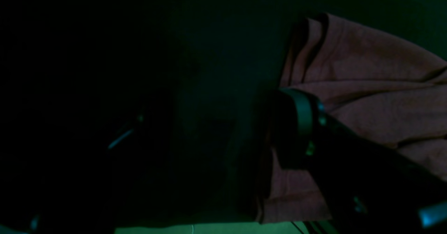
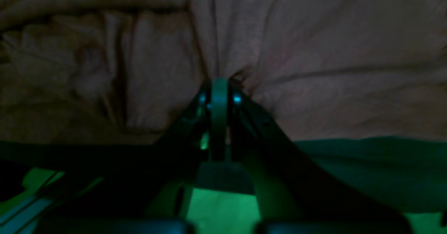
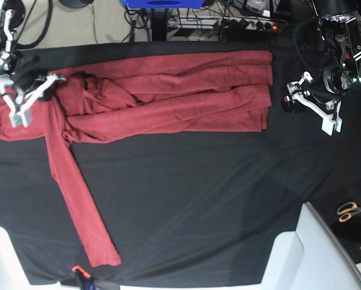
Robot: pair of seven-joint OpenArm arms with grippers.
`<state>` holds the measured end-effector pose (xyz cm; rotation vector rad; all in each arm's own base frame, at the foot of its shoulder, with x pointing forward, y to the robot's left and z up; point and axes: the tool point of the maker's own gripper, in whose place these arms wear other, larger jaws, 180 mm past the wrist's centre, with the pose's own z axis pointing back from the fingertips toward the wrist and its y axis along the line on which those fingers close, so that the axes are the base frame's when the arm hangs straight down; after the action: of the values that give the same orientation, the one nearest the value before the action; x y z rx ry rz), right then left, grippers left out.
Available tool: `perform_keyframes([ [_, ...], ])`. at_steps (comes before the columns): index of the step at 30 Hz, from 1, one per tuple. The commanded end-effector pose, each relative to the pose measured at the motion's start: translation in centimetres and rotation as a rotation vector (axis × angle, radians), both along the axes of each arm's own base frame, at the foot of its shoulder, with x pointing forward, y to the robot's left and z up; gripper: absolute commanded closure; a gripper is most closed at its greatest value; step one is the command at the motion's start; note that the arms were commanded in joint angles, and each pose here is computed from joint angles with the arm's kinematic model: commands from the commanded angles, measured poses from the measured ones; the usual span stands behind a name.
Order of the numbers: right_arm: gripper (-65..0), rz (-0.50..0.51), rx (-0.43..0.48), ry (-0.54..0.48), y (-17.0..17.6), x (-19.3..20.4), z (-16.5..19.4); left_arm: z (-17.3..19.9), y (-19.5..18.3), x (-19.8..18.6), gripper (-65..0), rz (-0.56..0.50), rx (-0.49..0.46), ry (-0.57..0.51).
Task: Fold the T-shirt properly
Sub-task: 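Drag the grasped shoulder fabric along the shirt edge with the right gripper, then lower the right gripper onto the hanging sleeve and grasp it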
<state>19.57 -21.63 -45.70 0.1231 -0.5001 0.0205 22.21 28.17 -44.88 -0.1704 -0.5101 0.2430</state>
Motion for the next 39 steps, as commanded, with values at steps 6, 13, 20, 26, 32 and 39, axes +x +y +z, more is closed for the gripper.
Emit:
perform_keyframes([
  [6, -29.1, 0.001, -0.004, -0.014, -0.4, 0.3, 0.2, 1.2, 0.5, 1.0, -42.9, -0.008, 0.016, -0.044],
  [13, -27.2, -0.005, -0.064, -0.172, -0.8, 1.7, 5.9, 1.2, 0.5, 1.0, -42.9, -0.008, 0.016, -0.044],
  [20, -27.8, 0.016, -0.120, -0.247, -3.0, 10.7, 10.5, 1.2, 0.5, 1.0, -42.9, -0.008, 0.016, -0.044],
  [26, -27.8, 0.014, -0.013, -0.203, -4.1, 20.9, 7.4, 1.2, 0.7, 1.0, -42.9, -0.004, 0.018, -0.044],
  [32, -27.9, -0.040, 0.067, -0.129, -3.9, 23.8, 2.5, 1.1, 0.9, 0.7, -42.9, 0.000, 0.019, -0.039],
  [39, -30.2, -0.077, 0.092, -0.092, -3.0, 22.2, -1.9, 1.3, 0.8, 1.0, -42.9, 0.002, 0.017, -0.046],
])
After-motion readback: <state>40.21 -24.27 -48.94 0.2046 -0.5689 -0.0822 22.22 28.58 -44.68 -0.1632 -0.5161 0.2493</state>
